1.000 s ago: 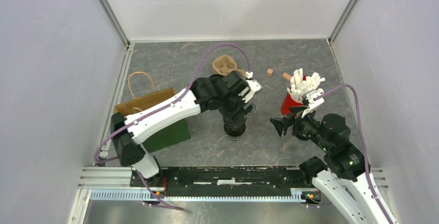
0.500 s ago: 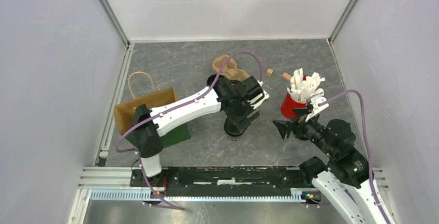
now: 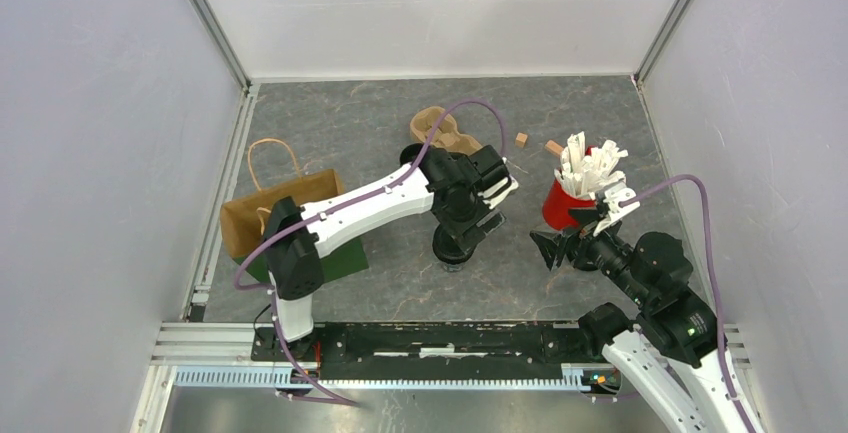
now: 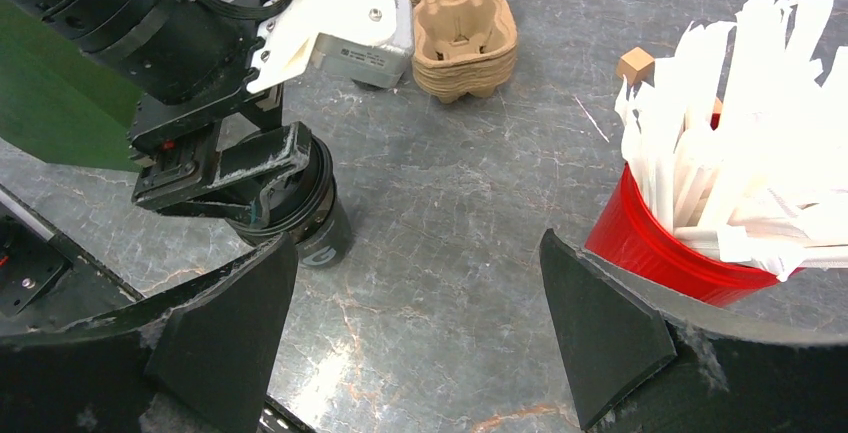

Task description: Pack the takeout coffee

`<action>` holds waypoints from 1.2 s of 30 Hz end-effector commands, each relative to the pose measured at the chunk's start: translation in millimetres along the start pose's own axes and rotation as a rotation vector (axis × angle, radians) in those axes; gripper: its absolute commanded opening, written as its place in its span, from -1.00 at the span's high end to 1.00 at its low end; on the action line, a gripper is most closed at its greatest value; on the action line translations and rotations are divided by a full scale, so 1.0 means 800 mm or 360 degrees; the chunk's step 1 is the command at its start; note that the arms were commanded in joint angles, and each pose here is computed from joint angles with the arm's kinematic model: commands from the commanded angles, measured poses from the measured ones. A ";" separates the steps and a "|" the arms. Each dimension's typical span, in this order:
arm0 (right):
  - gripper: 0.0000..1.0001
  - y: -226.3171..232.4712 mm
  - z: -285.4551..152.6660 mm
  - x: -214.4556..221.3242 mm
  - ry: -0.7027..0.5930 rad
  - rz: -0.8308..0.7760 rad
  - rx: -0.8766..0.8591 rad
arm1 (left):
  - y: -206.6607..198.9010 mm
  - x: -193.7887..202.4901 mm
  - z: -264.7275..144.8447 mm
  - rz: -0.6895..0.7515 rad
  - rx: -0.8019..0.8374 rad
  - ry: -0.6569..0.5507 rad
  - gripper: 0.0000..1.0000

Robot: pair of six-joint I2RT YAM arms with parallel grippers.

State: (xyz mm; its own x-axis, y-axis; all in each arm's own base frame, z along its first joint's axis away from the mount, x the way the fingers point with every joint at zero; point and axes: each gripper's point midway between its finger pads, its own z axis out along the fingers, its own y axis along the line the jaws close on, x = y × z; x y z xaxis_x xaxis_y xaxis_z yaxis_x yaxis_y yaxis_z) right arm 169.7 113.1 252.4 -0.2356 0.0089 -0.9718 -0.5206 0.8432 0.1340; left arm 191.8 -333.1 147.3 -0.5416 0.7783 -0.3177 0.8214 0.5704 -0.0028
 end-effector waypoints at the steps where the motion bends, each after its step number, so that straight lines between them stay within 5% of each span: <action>1: -0.96 -0.001 -0.009 -0.021 -0.0087 -0.0032 0.0014 | 0.003 -0.008 0.000 0.0015 0.0025 -0.0003 -0.69; 20: -0.96 -0.004 -0.006 -0.019 -0.0064 -0.0029 0.0036 | -0.001 0.019 0.028 0.0010 0.0107 0.0154 -0.75; 36: -0.96 0.000 -0.009 -0.016 -0.0071 0.0009 0.0014 | 0.001 0.000 0.011 0.0013 0.0093 0.0053 -0.99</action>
State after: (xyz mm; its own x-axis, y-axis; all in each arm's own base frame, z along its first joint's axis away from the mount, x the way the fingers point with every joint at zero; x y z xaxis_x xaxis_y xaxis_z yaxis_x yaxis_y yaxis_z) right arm 170.0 109.5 250.9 -0.2388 0.0084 -0.9710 -0.5042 0.8536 0.1314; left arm 189.2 -328.1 119.0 -0.5757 0.7859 -0.2256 0.8129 0.5800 -0.0536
